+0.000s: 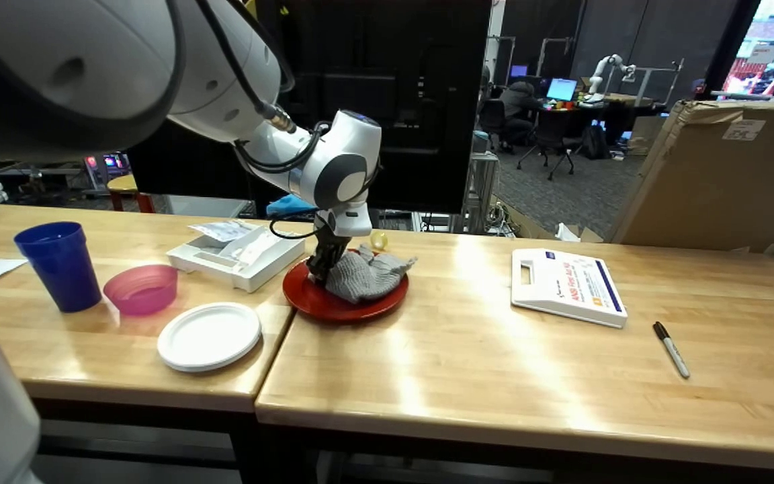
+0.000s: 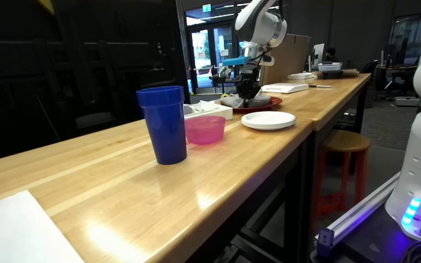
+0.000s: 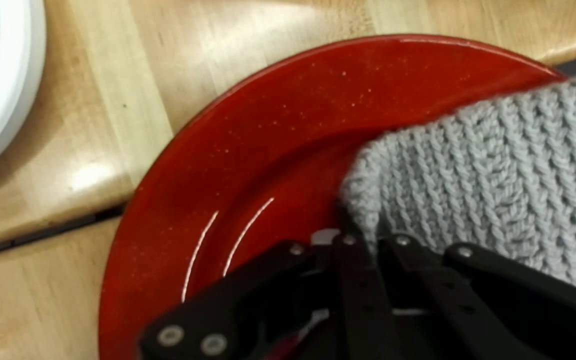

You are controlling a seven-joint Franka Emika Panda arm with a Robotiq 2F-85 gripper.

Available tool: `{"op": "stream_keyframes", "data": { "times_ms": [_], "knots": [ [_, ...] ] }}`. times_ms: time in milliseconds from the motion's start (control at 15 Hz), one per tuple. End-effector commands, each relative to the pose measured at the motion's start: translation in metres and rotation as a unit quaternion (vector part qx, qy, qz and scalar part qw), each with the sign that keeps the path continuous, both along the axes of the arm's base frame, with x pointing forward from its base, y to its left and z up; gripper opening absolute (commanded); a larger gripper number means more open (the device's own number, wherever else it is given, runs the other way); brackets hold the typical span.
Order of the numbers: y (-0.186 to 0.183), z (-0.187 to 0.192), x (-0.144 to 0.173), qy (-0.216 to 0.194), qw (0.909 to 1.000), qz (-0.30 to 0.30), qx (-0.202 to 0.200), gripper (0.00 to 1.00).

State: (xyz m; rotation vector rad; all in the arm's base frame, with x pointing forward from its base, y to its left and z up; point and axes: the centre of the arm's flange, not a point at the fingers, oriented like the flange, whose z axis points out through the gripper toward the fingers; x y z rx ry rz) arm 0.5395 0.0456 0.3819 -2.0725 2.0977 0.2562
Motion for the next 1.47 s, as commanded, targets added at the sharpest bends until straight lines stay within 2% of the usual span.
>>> {"op": "stream_keyframes", "data": {
  "times_ms": [0, 267, 467, 600, 1000, 1400],
  "knots": [
    [0.002, 0.001, 0.010, 0.011, 0.9951, -0.088, 0.043, 0.01],
    [0.005, -0.003, 0.014, 0.028, 0.9793, -0.164, 0.115, 0.01],
    [0.008, -0.008, 0.014, 0.039, 0.9608, -0.224, 0.158, 0.01],
    [0.009, -0.015, 0.015, 0.028, 0.9474, -0.269, 0.171, 0.01],
    [0.007, -0.022, 0.024, -0.003, 0.8942, -0.398, 0.204, 0.01],
    [0.004, -0.026, 0.025, -0.047, 0.8288, -0.514, 0.217, 0.01]
  ]
}}
